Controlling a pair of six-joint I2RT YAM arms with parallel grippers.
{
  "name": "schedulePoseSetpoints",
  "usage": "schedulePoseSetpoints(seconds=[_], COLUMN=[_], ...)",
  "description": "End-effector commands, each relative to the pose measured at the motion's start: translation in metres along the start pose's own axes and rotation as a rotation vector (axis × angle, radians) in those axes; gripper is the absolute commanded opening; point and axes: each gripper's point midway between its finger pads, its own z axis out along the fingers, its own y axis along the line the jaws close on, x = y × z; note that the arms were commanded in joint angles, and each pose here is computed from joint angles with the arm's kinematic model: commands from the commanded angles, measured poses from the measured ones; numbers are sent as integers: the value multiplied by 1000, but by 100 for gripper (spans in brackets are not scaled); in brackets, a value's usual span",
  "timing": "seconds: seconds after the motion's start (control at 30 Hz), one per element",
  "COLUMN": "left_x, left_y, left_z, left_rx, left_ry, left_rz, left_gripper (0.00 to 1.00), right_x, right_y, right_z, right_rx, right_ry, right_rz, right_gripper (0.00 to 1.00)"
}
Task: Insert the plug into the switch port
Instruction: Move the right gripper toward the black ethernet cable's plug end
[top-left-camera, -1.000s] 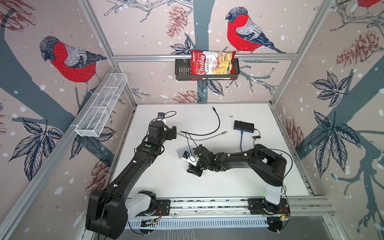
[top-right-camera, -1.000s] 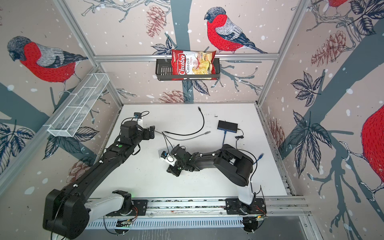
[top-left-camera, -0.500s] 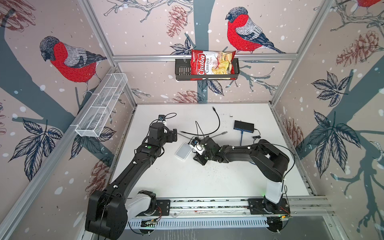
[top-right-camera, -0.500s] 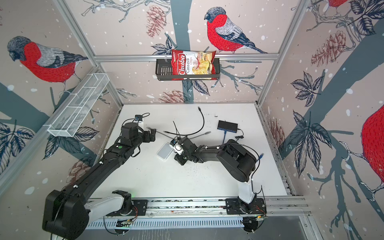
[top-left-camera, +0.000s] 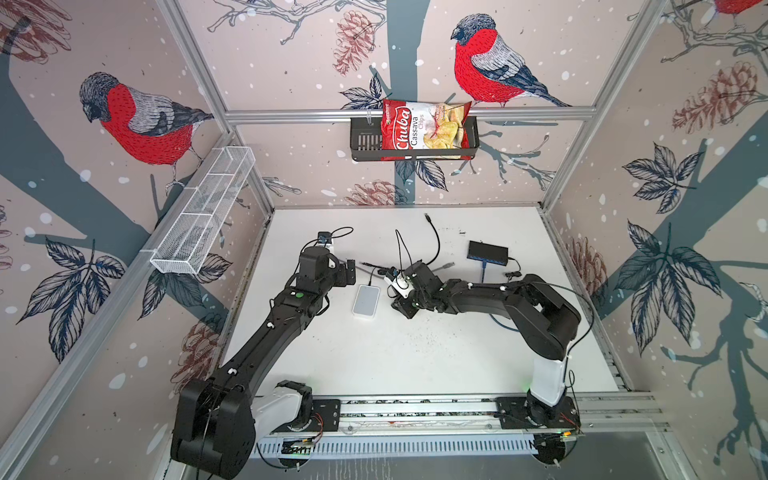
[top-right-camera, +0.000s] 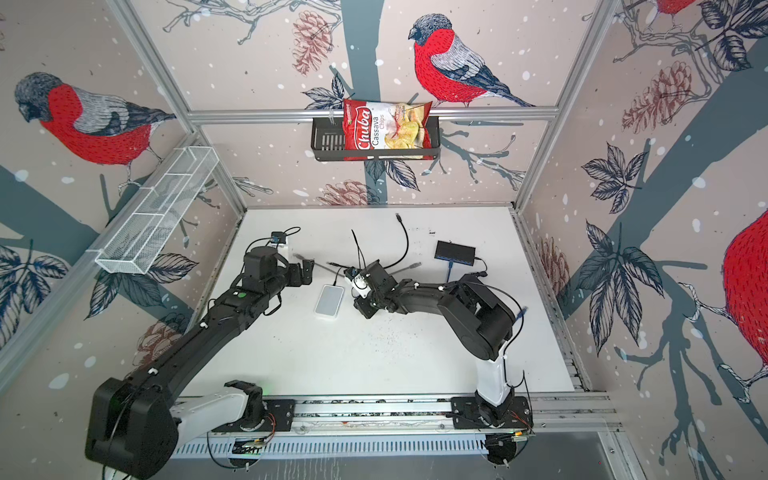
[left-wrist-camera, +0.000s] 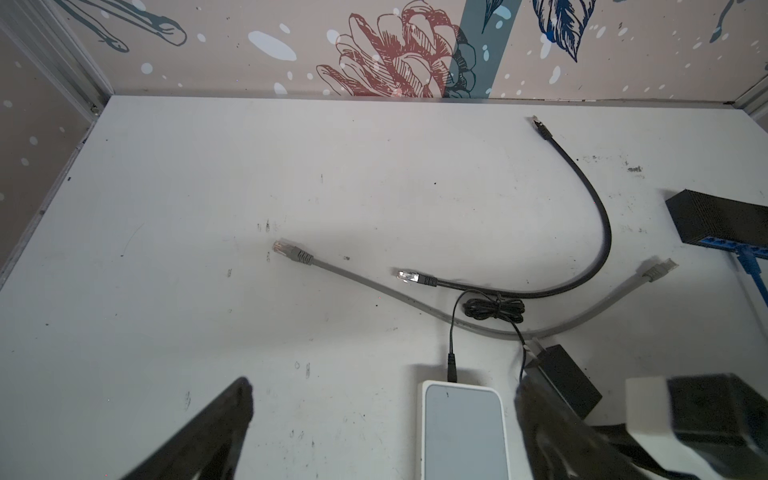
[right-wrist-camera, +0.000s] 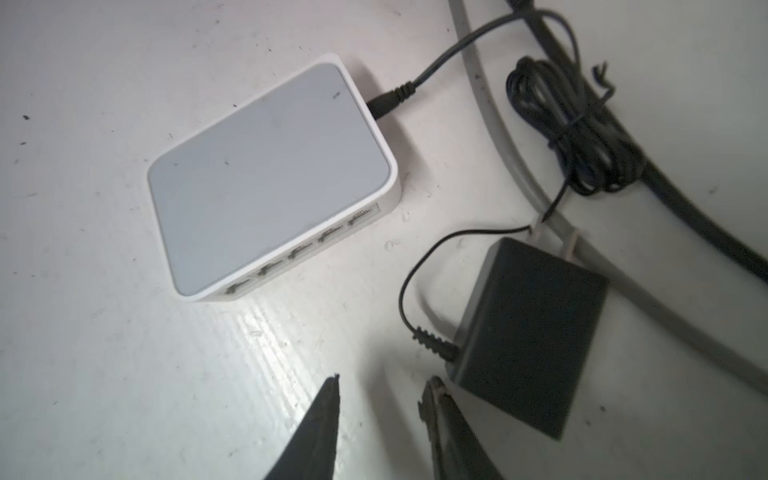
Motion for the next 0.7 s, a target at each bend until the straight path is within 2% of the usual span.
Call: schedulePoseSetpoints(seconds=[0.0, 0.17, 0.3, 0.4, 0.67], left_x=[-10, -10, -13, -14, -13], left_y=[2, 2, -6, -6, -1], left_z=[1, 2, 0, -3, -10], left_rx=[-10, -7, 44, 47, 27], left_ry=[-55, -64, -80, -99, -121], left_rz=[-38, -70, -83, -84, -100], left_gripper=[97, 97, 97, 97, 97], right_x=[-8, -38, -57, -65, -76], right_y=[7, 1, -51, -83, -117], right_z=[-17, -44, -55, -53, -27], right_rx=[-51, -64, 60, 110, 160], right_ry=[-27, -129, -177, -186, -167], right_rz=[-59, -83, 7, 38, -15], right_gripper=[37, 37, 37, 37, 37])
